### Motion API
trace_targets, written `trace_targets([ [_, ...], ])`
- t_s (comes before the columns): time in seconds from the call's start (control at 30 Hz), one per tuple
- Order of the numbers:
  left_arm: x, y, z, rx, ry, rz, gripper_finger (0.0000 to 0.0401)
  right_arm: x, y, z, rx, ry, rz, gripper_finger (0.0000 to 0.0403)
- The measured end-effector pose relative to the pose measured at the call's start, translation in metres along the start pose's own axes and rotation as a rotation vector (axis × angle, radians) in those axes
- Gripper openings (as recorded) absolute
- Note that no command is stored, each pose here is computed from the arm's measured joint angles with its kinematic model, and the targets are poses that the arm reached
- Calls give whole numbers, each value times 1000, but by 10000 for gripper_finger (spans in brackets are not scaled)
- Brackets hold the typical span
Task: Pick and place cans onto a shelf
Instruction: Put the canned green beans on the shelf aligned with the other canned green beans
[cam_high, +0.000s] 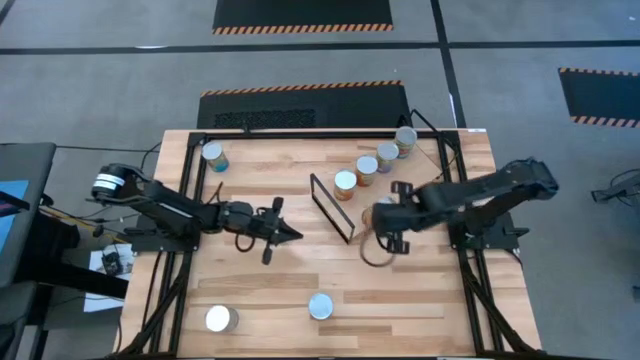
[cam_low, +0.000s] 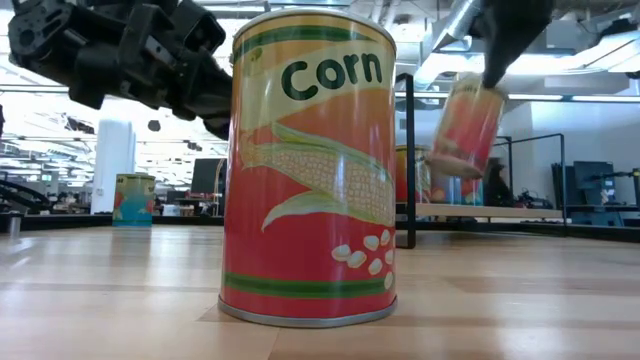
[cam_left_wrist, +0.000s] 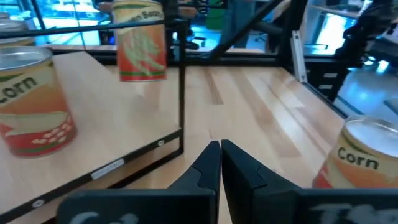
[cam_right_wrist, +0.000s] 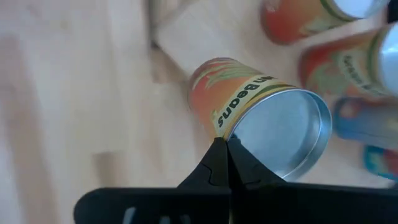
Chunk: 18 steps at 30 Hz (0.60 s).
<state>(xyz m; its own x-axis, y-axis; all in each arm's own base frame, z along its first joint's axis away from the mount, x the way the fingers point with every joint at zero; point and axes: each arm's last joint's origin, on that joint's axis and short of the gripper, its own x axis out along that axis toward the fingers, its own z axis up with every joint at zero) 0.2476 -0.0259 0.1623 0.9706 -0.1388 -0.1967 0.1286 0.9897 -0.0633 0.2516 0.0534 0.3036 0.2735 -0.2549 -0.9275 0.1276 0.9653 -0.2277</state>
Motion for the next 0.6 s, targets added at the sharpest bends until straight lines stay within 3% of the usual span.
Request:
trace_targets([
  [0.23, -4, 3, -2, -7, 10, 15, 0, 31, -23, 23, -105, 228, -68, 0],
  [0.6, -4, 3, -4, -9, 30, 16, 0, 52, -45, 30, -162, 325, -73, 0],
])
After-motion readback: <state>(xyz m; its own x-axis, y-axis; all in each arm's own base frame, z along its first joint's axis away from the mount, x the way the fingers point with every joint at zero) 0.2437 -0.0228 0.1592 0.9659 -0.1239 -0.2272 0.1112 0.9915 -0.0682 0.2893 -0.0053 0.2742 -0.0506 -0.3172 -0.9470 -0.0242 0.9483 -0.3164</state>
